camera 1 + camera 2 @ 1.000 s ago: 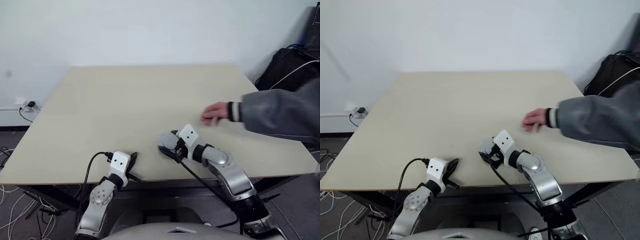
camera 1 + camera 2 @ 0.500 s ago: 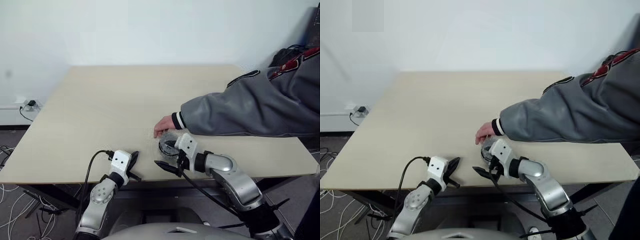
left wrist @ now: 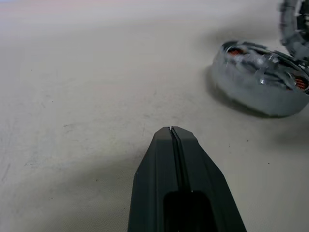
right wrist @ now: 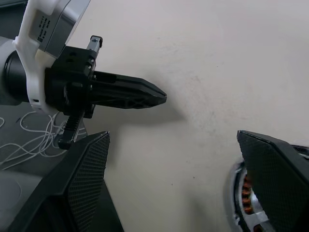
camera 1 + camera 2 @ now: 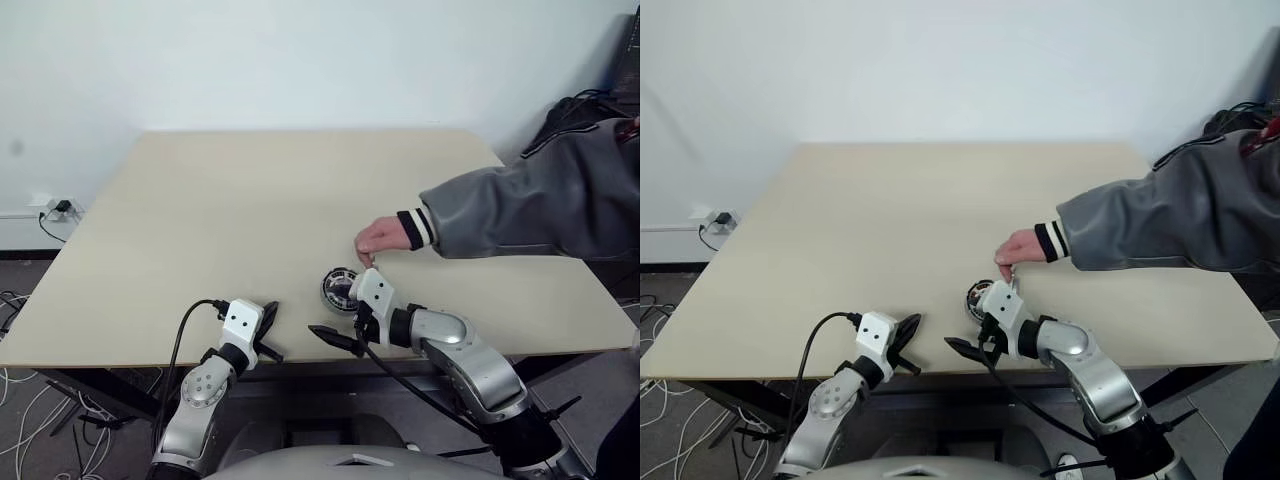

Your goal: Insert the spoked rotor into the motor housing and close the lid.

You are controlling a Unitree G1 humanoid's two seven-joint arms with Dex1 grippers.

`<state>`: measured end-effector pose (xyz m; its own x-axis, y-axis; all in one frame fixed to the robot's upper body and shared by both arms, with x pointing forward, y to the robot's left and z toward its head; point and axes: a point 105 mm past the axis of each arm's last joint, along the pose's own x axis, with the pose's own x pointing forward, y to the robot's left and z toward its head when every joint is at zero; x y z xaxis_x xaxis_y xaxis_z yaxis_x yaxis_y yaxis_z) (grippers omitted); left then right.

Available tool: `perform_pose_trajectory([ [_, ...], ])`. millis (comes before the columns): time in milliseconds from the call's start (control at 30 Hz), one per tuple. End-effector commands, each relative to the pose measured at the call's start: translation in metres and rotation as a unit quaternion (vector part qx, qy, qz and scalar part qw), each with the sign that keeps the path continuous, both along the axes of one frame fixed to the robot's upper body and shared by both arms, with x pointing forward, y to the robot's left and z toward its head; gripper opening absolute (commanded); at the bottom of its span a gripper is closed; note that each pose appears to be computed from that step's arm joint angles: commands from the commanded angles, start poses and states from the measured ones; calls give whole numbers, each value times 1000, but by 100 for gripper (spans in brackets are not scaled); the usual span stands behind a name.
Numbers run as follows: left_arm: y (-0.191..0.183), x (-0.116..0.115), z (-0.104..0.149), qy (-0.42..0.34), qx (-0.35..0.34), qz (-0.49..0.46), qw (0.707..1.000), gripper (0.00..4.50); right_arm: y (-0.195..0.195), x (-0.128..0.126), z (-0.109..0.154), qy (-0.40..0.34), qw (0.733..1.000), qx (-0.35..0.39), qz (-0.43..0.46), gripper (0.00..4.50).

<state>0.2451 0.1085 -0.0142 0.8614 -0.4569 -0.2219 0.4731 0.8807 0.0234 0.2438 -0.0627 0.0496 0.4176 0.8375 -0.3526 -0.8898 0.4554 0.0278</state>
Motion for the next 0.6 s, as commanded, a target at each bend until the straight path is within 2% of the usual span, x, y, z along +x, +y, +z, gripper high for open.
perform_pose_trajectory([
  [33,-4,4,12,-22,-10,-3,1000,0,5,-1,15,-24,1000,12,14,448],
  [367,-5,3,13,-23,-10,-1,1000,0,8,2,20,-36,999,25,6,448],
  [467,-4,3,13,-23,-11,-1,1000,0,8,15,34,-65,996,55,-39,448],
  [567,-4,3,13,-22,-11,-2,1000,0,4,30,44,-88,989,77,-94,390],
  [600,-4,3,12,-22,-11,-2,1000,0,2,33,46,-92,986,81,-109,357],
])
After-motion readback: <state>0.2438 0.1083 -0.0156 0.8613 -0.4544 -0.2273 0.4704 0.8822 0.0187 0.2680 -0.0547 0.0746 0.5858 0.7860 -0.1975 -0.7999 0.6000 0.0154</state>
